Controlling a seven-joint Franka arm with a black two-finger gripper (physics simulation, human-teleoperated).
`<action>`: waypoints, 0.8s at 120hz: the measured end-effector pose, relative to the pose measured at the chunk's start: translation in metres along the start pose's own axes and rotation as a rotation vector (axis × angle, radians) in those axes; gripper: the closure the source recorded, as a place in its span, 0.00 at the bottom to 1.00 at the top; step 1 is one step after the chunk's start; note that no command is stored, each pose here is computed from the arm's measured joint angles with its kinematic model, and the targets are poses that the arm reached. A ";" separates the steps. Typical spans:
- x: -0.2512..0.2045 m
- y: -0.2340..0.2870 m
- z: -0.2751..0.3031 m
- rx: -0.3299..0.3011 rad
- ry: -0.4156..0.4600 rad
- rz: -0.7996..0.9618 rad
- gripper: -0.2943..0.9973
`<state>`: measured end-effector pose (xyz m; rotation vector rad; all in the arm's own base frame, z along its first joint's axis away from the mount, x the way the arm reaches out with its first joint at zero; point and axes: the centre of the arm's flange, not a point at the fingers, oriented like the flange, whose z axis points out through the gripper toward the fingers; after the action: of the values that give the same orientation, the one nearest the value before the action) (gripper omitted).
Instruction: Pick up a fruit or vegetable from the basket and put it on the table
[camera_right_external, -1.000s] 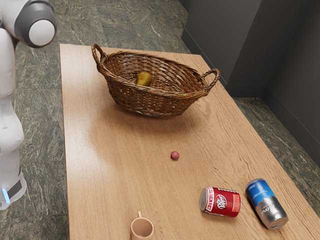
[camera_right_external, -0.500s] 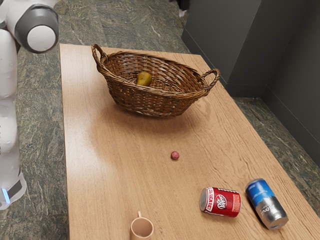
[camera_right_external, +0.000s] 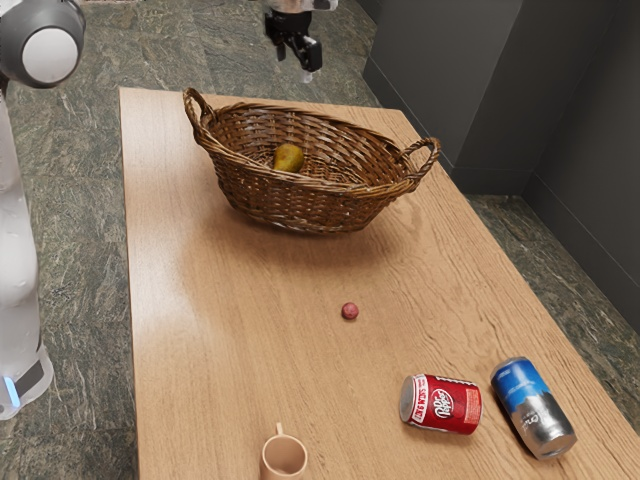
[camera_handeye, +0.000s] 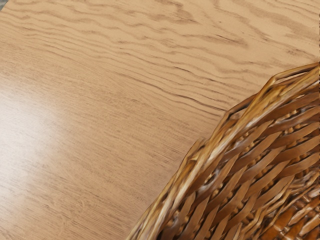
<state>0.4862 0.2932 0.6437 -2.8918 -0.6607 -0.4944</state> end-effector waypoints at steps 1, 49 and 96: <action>0.000 0.001 0.000 0.000 0.002 0.000 0.24; 0.002 0.012 0.088 0.023 -0.146 -0.145 0.25; 0.001 0.035 -0.016 0.001 -0.255 -0.201 0.25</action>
<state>0.4984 0.2593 0.6569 -2.9293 -0.9942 -0.1444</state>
